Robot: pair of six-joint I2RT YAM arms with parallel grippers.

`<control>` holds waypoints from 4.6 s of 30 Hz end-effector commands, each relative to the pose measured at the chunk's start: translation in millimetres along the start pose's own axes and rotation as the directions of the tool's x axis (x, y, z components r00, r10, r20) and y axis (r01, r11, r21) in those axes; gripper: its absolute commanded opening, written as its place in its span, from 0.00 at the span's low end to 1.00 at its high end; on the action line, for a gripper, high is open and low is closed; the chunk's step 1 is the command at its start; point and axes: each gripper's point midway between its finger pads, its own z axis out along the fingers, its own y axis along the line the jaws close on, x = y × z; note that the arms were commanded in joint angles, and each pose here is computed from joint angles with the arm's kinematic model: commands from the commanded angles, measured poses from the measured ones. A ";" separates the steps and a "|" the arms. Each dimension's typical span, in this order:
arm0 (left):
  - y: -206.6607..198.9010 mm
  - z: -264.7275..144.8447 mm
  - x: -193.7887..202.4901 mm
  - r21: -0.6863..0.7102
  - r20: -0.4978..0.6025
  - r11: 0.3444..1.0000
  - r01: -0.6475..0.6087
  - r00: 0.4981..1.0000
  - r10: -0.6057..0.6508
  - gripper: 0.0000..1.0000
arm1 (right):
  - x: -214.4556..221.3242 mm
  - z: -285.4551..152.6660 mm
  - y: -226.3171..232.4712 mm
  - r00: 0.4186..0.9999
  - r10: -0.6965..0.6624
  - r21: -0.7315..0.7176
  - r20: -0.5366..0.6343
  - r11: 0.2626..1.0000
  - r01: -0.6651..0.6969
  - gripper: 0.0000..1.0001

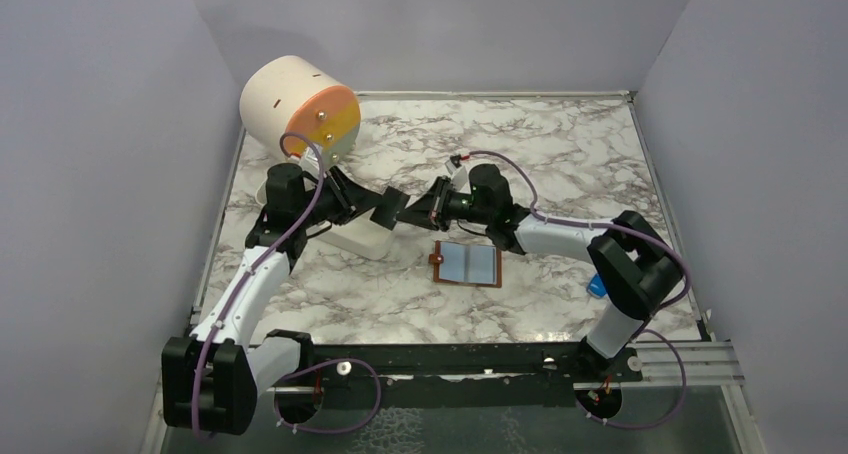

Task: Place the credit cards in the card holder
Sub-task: Insert the credit card into the card holder.

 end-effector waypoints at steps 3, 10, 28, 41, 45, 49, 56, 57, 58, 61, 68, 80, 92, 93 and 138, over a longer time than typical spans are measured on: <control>-4.7 -5.2 4.8 -0.019 -0.063 0.993 -0.118 0.991 0.116 0.57 | 3.6 -20.3 13.0 0.983 -0.180 -0.012 0.033 0.984 0.180 0.01; 6.6 -7.2 7.8 -0.062 -0.083 0.981 -0.185 0.980 0.180 0.72 | 7.8 -60.2 -11.2 0.937 -0.349 0.173 0.021 0.924 0.341 0.01; -1.4 41.8 83.5 -0.068 -0.331 0.891 -0.449 0.853 0.404 0.62 | 20.0 -155.6 -101.1 0.900 -0.351 0.355 -0.259 0.832 0.426 0.01; 16.0 83.3 151.2 -0.014 -0.489 0.849 -0.529 0.744 0.456 0.33 | 27.2 -150.3 -144.5 0.917 -0.199 0.375 -0.345 0.867 0.329 0.01; 38.1 91.0 170.8 -0.016 -0.534 0.857 -0.515 0.729 0.428 0.30 | 27.6 -150.5 -150.2 0.922 -0.167 0.381 -0.351 0.873 0.303 0.01; 58.5 94.1 180.9 -0.054 -0.576 0.840 -0.540 0.704 0.416 0.23 | 24.3 -151.9 -158.9 0.929 -0.149 0.410 -0.339 0.865 0.289 0.01; 85.1 88.4 183.9 -0.130 -0.604 0.807 -0.576 0.692 0.396 0.20 | 17.5 -155.5 -162.6 0.939 -0.144 0.427 -0.311 0.862 0.273 0.01; 87.8 87.9 184.9 -0.134 -0.608 0.806 -0.577 0.690 0.393 0.20 | 17.0 -155.5 -161.9 0.940 -0.145 0.424 -0.309 0.863 0.272 0.01; 89.8 87.1 186.6 -0.136 -0.614 0.805 -0.578 0.687 0.389 0.20 | 16.5 -155.1 -160.8 0.940 -0.147 0.421 -0.307 0.865 0.273 0.01; 98.4 84.8 190.3 -0.150 -0.627 0.799 -0.583 0.681 0.379 0.17 | 14.4 -154.1 -158.8 0.943 -0.150 0.420 -0.296 0.866 0.270 0.01; 104.8 81.0 197.3 -0.159 -0.644 0.796 -0.585 0.672 0.366 0.14 | 1.3 -153.1 -155.4 0.959 -0.164 0.456 -0.230 0.853 0.255 0.01; 108.0 75.6 202.6 -0.174 -0.648 0.798 -0.577 0.677 0.348 0.11 | -8.8 -156.1 -158.7 0.966 -0.197 0.496 -0.166 0.830 0.255 0.01; 109.4 75.7 207.6 -0.180 -0.653 0.792 -0.583 0.673 0.348 0.11 | 1.5 -159.2 -179.0 0.974 -0.165 0.520 -0.153 0.825 0.222 0.01; 109.2 75.2 207.8 -0.180 -0.653 0.793 -0.582 0.674 0.346 0.11 | 0.7 -160.0 -180.7 0.975 -0.171 0.525 -0.143 0.822 0.221 0.01; 109.2 77.7 214.4 -0.206 -0.644 0.791 -0.576 0.688 0.334 0.11 | 22.7 -159.4 -175.8 0.981 -0.134 0.456 -0.142 0.871 0.185 0.01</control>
